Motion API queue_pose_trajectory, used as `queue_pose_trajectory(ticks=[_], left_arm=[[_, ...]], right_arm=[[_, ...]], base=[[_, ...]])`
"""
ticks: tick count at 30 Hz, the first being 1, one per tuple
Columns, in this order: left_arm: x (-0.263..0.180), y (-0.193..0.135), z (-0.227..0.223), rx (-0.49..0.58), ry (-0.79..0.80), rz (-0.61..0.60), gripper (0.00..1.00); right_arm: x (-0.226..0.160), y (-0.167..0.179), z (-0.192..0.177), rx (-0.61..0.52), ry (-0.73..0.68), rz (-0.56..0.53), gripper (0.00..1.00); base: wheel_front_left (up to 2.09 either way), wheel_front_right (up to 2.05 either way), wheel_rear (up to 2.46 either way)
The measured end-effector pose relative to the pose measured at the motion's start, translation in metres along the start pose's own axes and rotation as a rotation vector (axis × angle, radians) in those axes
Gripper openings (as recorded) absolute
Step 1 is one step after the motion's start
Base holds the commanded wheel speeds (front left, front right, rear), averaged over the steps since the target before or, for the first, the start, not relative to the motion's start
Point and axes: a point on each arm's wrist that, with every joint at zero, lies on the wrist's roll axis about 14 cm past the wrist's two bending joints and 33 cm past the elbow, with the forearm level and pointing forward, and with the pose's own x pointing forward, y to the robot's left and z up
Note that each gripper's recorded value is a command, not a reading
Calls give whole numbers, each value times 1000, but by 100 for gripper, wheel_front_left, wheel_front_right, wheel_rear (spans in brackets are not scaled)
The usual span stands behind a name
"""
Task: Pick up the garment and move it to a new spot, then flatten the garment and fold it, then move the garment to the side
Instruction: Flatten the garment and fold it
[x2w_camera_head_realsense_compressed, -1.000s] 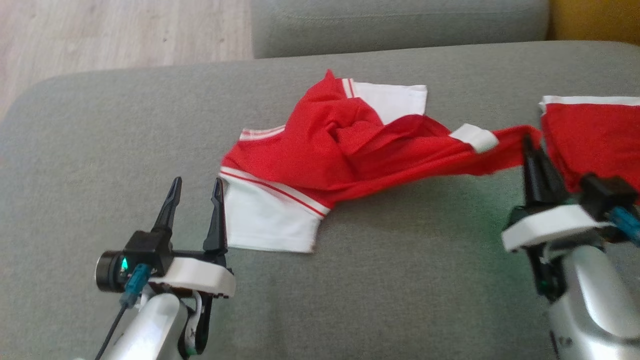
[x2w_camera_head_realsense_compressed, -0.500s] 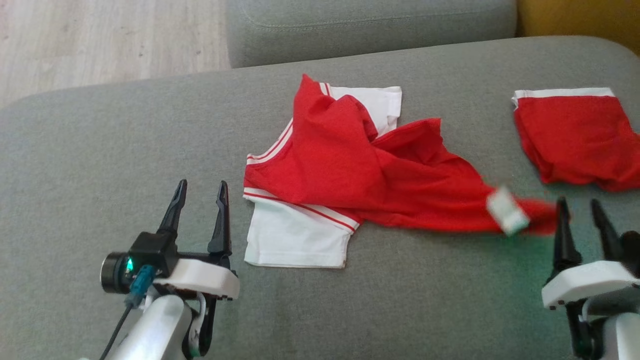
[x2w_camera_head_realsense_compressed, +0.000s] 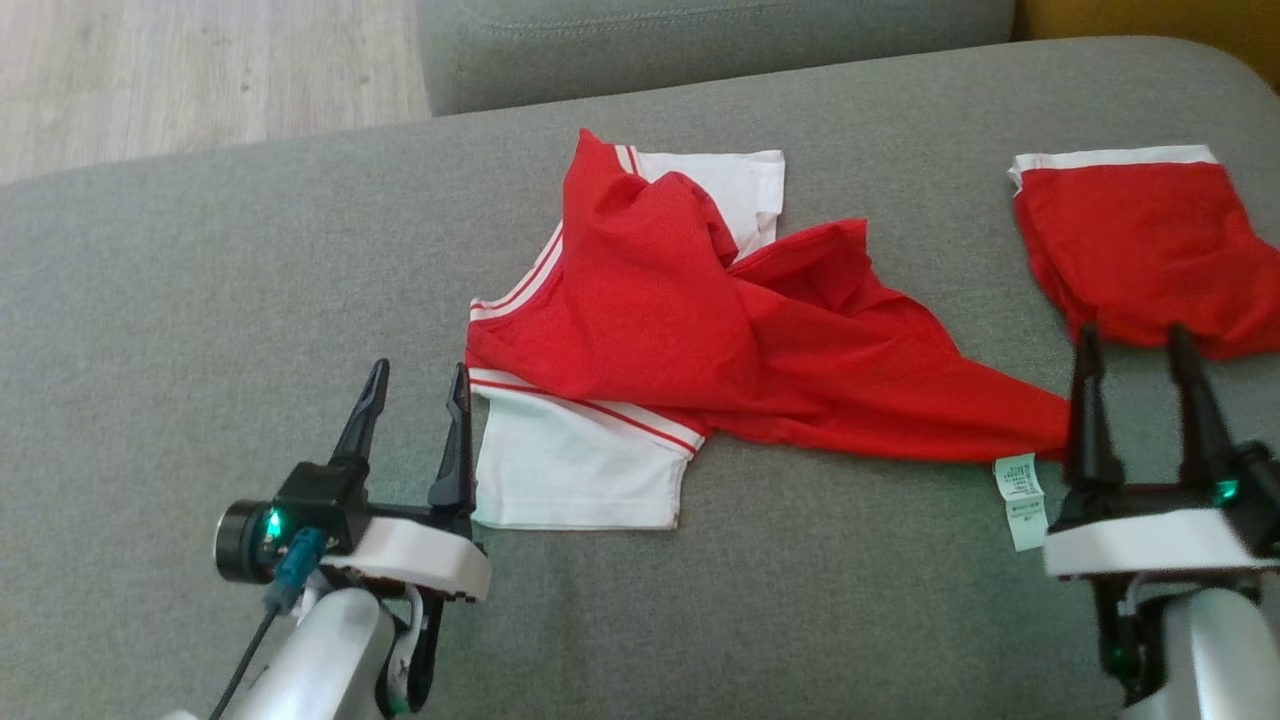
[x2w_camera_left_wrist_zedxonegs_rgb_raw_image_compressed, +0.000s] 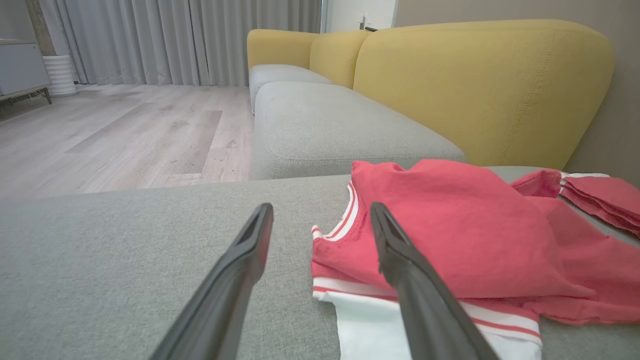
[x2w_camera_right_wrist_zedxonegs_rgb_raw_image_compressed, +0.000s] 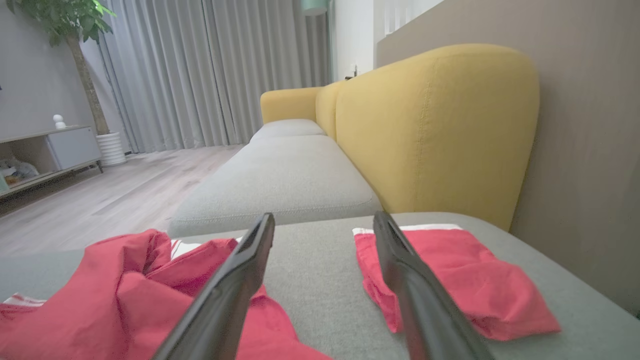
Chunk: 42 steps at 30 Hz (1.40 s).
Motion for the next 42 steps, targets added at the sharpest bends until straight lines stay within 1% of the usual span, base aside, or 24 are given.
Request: queue_pose_trajectory(ticks=[4,15,20,24,28,35,36,37,38,42], left_arm=[[0,0,-6,-4,18,-4,100],[-2,-6,-30,4,111,-41,100],[-8,-13,-57,4,236,-71,100],[-15,-15,-87,11,376,-79,100],[-19,-12,-102,25,455,-62,100],[-17,-15,-108,26,526,-68,100],[-17,-16,-110,27,538,-71,38],[-17,-17,-110,25,548,-74,8],[-17,-18,-110,21,554,-76,0],[-16,-22,-103,15,531,-88,0]], right_arm=[[-2,9,-17,7,43,25,100],[-3,16,-31,27,83,42,100],[-5,16,-35,33,95,41,100],[-6,17,-40,32,111,43,100],[-8,13,-42,38,118,28,100],[-11,8,-42,36,122,15,100],[-11,8,-42,36,123,13,100],[-12,7,-43,36,124,11,100],[-12,6,-43,36,124,8,100],[-18,-2,-49,32,148,-17,100]], base=[[0,0,0],[0,0,0],[0,0,0],[0,0,0],[0,0,0],[0,0,0],[0,0,0],[0,0,0],[0,0,0],[0,0,0]])
